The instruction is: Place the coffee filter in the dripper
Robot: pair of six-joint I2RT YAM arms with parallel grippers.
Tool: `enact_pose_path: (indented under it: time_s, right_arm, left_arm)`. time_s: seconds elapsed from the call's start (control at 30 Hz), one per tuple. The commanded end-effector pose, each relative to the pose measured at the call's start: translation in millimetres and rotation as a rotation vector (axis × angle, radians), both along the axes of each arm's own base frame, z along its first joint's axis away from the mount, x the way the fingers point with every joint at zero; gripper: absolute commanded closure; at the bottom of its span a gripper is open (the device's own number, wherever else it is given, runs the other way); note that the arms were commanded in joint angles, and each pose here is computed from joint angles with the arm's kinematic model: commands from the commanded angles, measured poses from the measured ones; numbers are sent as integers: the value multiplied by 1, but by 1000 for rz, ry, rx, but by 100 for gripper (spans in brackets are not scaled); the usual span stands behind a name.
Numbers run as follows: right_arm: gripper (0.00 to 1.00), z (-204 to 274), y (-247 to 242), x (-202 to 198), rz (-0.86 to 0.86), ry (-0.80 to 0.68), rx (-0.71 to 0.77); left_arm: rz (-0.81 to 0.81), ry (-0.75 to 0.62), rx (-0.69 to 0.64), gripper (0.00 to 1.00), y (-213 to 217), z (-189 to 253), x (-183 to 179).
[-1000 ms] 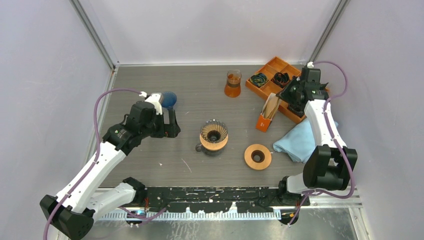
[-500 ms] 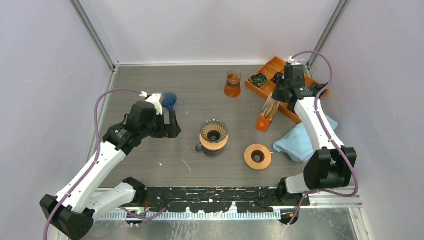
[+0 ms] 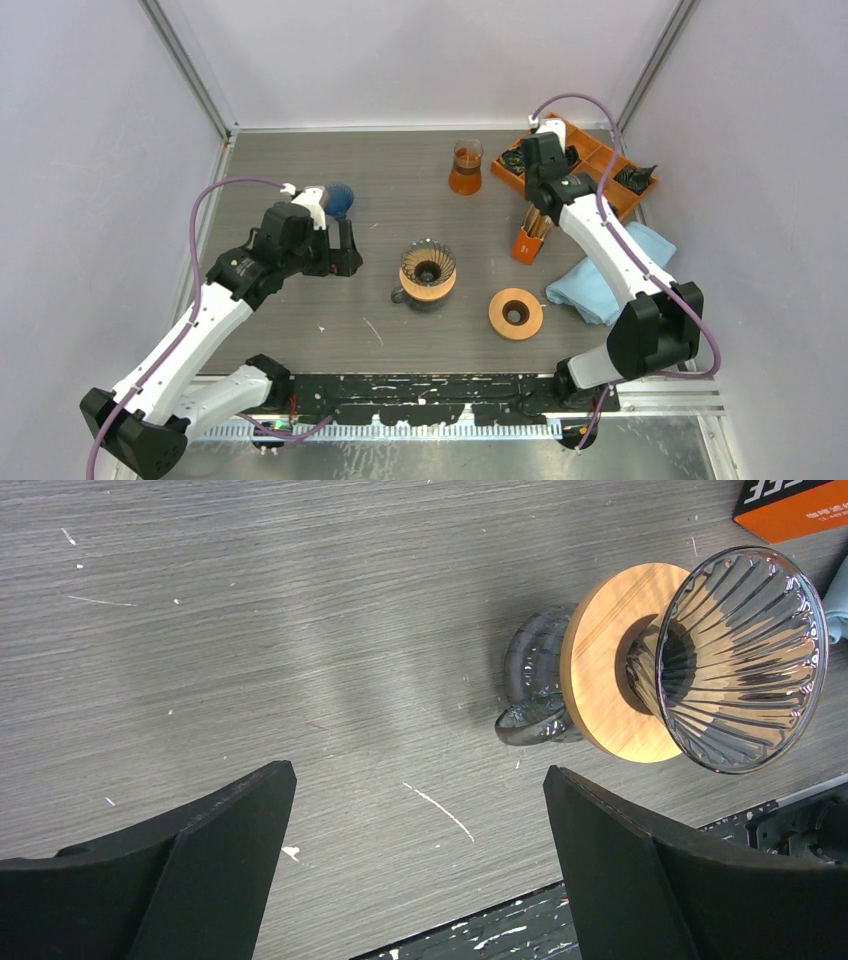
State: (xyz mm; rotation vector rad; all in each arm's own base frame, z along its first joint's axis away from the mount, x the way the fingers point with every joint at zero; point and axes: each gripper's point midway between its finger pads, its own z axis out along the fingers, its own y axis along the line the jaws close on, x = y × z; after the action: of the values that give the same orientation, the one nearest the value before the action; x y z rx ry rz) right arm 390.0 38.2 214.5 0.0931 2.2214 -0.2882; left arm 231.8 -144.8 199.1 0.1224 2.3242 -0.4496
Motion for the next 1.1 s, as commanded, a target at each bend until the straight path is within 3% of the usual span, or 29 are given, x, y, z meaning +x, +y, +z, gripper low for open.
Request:
enact_pose_path:
  time_s: [0.0,0.33,0.6,0.8,1.07]
  right_arm:
    - [99,6,-11,3,-52,-34,-201]
    - [99,13,10,4,-19,-18,-530]
    - [99,13,27,8,27,-22,-557]
    - [99,26,40,15,54,-96,-314]
    - [96,7,11,20,-5,-49,-51]
  left_arm:
    - [4,-57,-32,2,-5,22,8]
    - [11,-49,-40,2,-7,21,10]
    - [17,-50,-47,2,-9,21,12]
    - [18,-52,-49,2,-11,22,15]
    - [17,-43,-52,2,-16,19,19]
